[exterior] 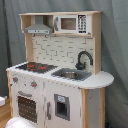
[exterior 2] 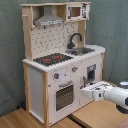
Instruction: Play with the kitchen
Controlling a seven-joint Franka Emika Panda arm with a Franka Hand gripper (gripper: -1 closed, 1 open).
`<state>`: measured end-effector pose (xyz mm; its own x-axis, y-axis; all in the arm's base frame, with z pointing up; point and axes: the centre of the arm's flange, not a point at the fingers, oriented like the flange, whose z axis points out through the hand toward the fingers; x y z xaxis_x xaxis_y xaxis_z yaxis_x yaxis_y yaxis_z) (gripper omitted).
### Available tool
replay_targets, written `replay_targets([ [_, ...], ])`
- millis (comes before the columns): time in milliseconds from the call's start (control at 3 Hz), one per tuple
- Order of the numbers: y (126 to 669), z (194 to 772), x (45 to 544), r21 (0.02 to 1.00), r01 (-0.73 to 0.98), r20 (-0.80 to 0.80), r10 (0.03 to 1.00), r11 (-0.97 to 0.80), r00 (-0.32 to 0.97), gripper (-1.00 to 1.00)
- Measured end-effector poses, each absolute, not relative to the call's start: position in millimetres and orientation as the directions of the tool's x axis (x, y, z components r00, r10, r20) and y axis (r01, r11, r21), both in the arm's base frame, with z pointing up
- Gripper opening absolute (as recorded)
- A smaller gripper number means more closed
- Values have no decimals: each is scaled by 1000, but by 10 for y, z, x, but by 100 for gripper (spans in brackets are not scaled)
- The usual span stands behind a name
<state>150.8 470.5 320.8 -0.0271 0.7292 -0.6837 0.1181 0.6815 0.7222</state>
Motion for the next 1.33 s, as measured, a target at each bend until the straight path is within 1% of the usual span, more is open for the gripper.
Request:
replay_targets([
  [667,4945,3351,1950,724,103,-683,730,682,-29,100],
  [1333,5094,3538,2418,748,66,-659,751,660,-34,100],
])
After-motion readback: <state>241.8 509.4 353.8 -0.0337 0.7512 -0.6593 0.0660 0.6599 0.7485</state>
